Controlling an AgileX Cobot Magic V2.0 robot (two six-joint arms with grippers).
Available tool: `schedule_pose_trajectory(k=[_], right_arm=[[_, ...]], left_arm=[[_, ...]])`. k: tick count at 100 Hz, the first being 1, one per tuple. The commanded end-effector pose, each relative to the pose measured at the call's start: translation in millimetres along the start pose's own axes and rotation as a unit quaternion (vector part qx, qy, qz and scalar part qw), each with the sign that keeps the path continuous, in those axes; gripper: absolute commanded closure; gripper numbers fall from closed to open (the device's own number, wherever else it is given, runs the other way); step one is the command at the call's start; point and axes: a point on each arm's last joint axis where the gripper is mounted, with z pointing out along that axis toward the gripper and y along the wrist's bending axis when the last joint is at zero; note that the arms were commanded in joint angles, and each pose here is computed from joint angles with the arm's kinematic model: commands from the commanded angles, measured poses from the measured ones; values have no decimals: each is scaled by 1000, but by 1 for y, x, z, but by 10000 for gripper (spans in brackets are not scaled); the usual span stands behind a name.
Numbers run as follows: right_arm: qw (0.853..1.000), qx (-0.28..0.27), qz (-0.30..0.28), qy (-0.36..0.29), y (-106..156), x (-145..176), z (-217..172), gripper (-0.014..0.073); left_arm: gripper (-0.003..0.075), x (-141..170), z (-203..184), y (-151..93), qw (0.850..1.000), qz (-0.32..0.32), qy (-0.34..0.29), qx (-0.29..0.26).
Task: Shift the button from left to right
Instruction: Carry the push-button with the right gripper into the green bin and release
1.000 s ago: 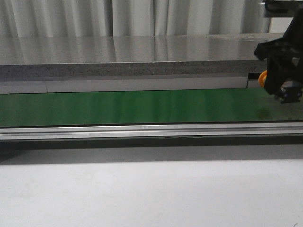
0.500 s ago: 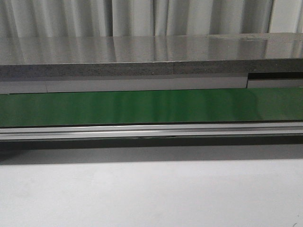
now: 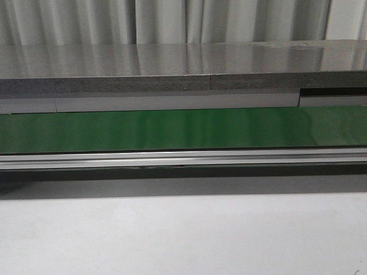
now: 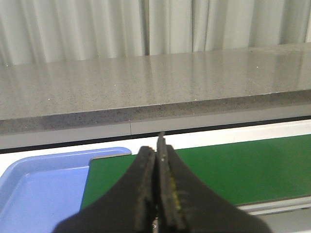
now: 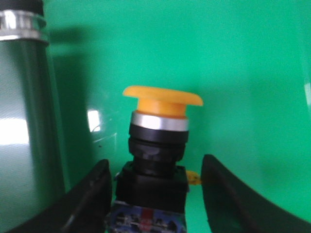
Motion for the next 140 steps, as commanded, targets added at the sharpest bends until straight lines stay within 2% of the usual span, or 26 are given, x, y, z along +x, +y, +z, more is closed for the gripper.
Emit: schedule_pose_trajectory(k=[1, 46, 55, 79, 96, 110, 124, 140], right_arm=[[999, 9, 3, -40, -5, -13, -16, 437], [1000, -6, 11, -11, -2, -7, 1, 431], [1000, -8, 12, -9, -2, -7, 1, 389], [1000, -12, 15, -5, -1, -6, 1, 193], [1000, -11, 14, -7, -1, -7, -3, 107], [1000, -8, 16, -17, -2, -9, -11, 62], [999, -4, 21, -37, -3, -13, -26, 62], [991, -26, 65, -116, 3, -25, -66, 64]], left_arm=[[741, -15, -1, 2, 999, -11, -44, -8], [741, -15, -1, 2, 999, -11, -44, -8], [741, -15, -1, 2, 999, -11, -44, -8], [741, -15, -1, 2, 999, -11, -44, -8], [741, -15, -1, 2, 999, -11, -44, -8], [741, -15, -1, 2, 999, -11, -44, -8], [741, -15, -1, 2, 999, -11, -44, -8], [741, -15, -1, 2, 999, -11, -44, -8]])
